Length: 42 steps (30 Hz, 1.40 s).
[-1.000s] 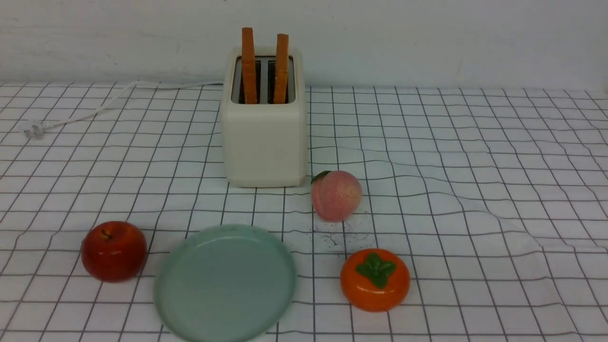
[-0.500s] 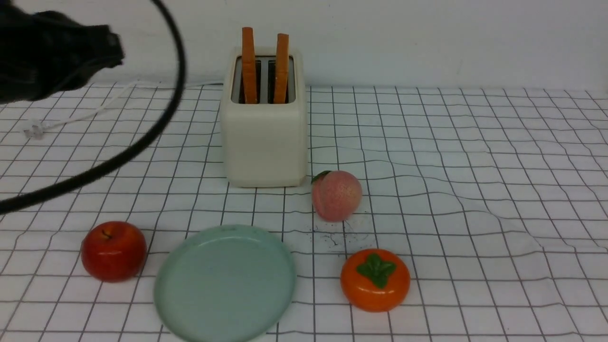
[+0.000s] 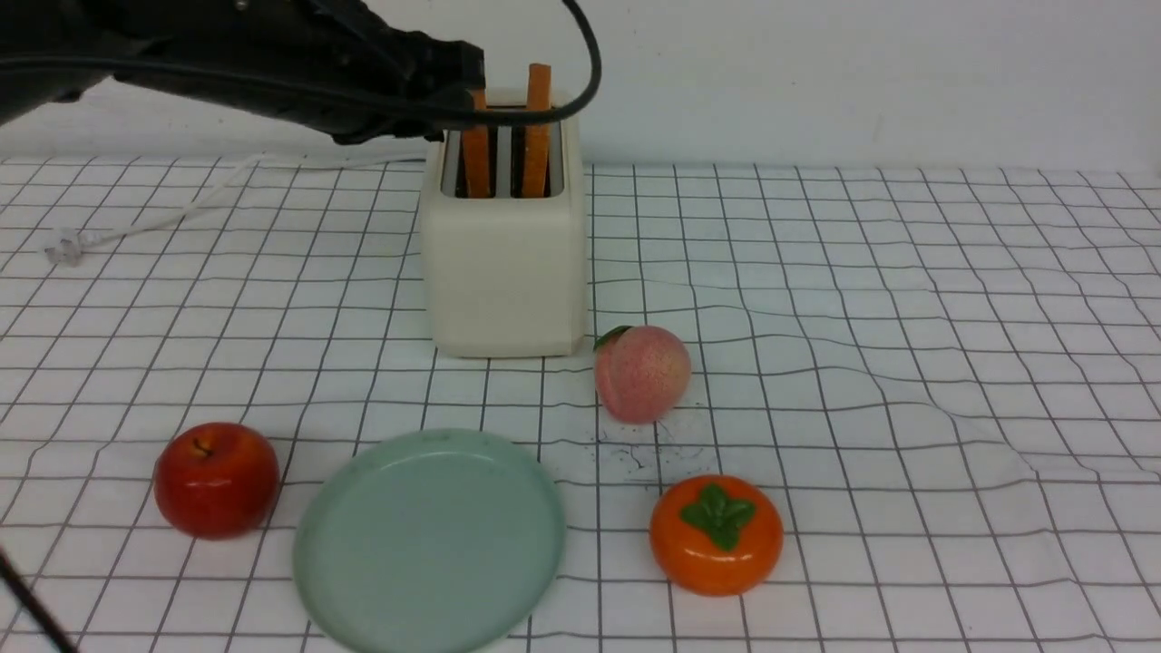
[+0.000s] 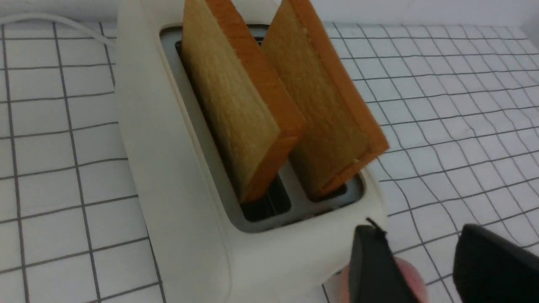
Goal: Take toasted bread from bread machine on white checkered table place on plate.
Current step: 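Reach for a toast slice standing in the toaster with the left gripper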
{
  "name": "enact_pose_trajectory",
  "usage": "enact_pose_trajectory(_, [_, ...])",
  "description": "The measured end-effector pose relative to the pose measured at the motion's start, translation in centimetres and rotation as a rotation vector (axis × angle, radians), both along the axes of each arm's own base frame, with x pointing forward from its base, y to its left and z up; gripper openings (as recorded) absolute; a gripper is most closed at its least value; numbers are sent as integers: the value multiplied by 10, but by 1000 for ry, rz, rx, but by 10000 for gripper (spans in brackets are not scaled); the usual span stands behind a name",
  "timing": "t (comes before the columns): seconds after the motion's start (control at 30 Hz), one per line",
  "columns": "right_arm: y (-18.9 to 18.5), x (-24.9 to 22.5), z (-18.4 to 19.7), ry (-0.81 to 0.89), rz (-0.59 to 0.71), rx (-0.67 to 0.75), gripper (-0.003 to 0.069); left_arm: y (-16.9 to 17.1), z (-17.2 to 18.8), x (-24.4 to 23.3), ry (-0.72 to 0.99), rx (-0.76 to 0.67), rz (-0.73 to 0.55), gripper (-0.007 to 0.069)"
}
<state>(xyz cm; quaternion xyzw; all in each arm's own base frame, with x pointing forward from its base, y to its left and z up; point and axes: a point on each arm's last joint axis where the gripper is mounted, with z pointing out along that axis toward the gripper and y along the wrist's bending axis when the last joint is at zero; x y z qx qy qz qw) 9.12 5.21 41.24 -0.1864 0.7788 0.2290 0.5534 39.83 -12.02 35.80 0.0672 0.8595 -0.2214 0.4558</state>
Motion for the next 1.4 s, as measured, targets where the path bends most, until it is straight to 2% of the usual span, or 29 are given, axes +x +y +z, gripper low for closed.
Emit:
enact_pose_trajectory(0.03, [0,0,0,0,0,1,6,-2,-5,11,3,9,5,356])
enact_pose_trajectory(0.17, [0,0,0,-1,1,3,6,-6,-18,37,-3,21,24,442])
enact_pose_trajectory(0.47, [-1,1,2,-21,-14,8,12,-11,-42,75,-94,12,91,455])
enact_pose_trajectory(0.67, [-3,4,6,-80,-36,-2,16,-10,-56,88,-148,5,140,383])
enact_pose_trajectory(0.77, [-4,5,10,-122,-60,26,18,-10,-56,90,-169,3,151,281])
enact_pose_trajectory(0.8, [-4,6,10,-124,-61,27,19,-10,-56,90,-169,3,151,281])
enact_pose_trajectory(0.87, [-5,7,14,-152,-83,55,21,-10,-55,90,-182,0,157,185])
enact_pose_trajectory(0.97, [-7,9,18,-186,-112,77,22,-10,-55,90,-184,-1,158,101])
enact_pose_trajectory(1.2, [-10,10,22,-225,-149,103,25,-10,-47,91,-200,-7,154,98])
enact_pose_trajectory(1.37, [-10,10,22,-228,-152,104,32,-8,-14,80,-259,-26,149,98])
enact_pose_trajectory(1.4, [-10,10,22,-228,-152,104,31,-6,6,71,-301,-34,148,98])
